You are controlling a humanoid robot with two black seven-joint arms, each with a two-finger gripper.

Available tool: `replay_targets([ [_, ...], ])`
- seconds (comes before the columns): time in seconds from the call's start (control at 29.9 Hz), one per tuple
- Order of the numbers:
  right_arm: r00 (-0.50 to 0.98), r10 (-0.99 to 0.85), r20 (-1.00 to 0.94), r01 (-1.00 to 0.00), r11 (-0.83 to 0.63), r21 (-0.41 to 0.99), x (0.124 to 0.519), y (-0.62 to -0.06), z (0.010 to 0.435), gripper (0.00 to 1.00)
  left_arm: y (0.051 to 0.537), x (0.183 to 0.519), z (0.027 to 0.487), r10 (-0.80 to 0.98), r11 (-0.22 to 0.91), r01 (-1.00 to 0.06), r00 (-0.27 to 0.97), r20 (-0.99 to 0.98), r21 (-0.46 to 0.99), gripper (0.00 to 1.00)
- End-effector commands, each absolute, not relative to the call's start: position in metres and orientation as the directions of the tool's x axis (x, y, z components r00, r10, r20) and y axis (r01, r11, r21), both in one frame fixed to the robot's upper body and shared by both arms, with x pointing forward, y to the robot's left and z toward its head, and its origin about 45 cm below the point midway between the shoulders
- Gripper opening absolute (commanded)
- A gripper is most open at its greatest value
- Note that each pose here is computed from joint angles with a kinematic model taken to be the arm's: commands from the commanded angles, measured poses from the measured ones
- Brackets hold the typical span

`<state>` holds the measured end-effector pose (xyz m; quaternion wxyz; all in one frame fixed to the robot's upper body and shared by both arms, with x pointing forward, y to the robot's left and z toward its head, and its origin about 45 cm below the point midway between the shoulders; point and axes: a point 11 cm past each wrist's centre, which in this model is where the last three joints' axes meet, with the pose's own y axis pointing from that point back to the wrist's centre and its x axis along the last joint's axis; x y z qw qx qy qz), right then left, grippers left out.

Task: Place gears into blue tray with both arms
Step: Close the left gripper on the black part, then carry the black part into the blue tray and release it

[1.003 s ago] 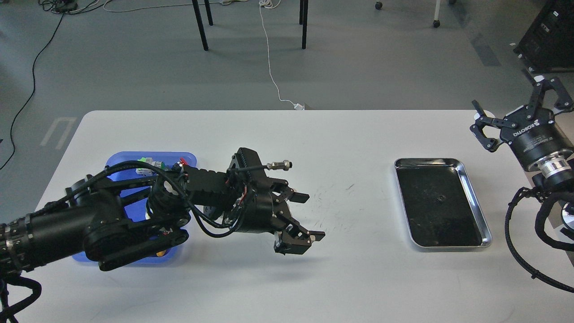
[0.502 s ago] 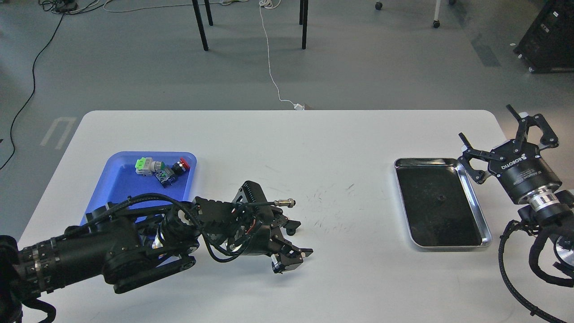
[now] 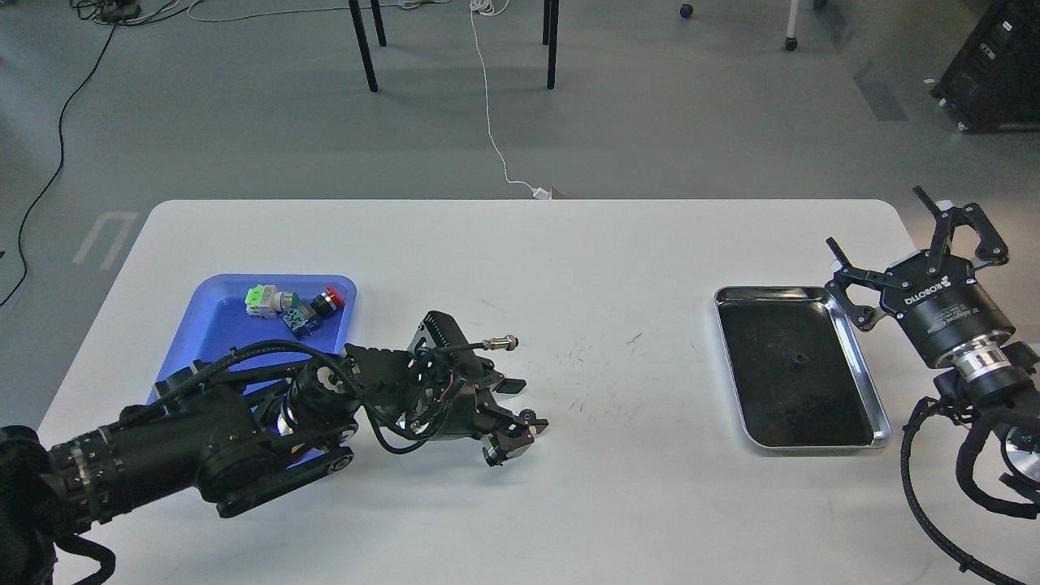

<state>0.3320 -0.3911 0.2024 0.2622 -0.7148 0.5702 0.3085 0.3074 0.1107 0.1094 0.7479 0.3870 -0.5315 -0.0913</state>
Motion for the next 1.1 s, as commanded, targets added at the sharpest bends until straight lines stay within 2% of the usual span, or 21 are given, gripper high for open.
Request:
replay_targets([
  [0.0, 0.161, -0.654, -0.739, -0.977, -0.21, -0.028, 0.333, -0.392, 0.204, 0.98, 0.114, 0.308, 0.108, -0.553, 0.676, -0.276, 0.422, 0.718, 0.683, 0.31],
  [0.23, 0.165, -0.653, -0.739, -0.978, -0.206, -0.036, 0.334, -0.393, 0.206, 0.98, 0.12, 0.302, 0.1, -0.55, 0.669, -0.274, 0.443, 0.708, 0.691, 0.23],
  [0.4, 0.167, -0.656, -0.736, -0.978, -0.203, -0.041, 0.335, -0.394, 0.209, 0.98, 0.128, 0.305, 0.103, -0.547, 0.661, -0.29, 0.445, 0.709, 0.692, 0.11],
  [0.57, 0.169, -0.655, -0.736, -0.978, -0.203, -0.044, 0.336, -0.394, 0.21, 0.98, 0.145, 0.323, 0.144, -0.487, 0.689, -0.366, 0.404, 0.774, 0.625, 0.1],
  [0.7, 0.17, -0.658, -0.734, -0.979, -0.2, -0.048, 0.336, -0.396, 0.211, 0.98, 0.197, 0.335, 0.172, -0.495, 0.642, -0.442, 0.385, 0.779, 0.626, 0.11],
  [0.87, 0.173, -0.66, -0.731, -0.979, -0.195, -0.056, 0.337, -0.398, 0.215, 0.98, 0.295, 0.334, 0.186, -0.455, 0.58, -0.479, 0.481, 0.749, 0.659, 0.11],
  [1.07, 0.176, -0.66, -0.73, -0.979, -0.196, -0.059, 0.338, -0.398, 0.216, 0.98, 0.388, 0.338, 0.169, -0.424, 0.42, -0.581, 0.553, 0.717, 0.697, 0.12],
])
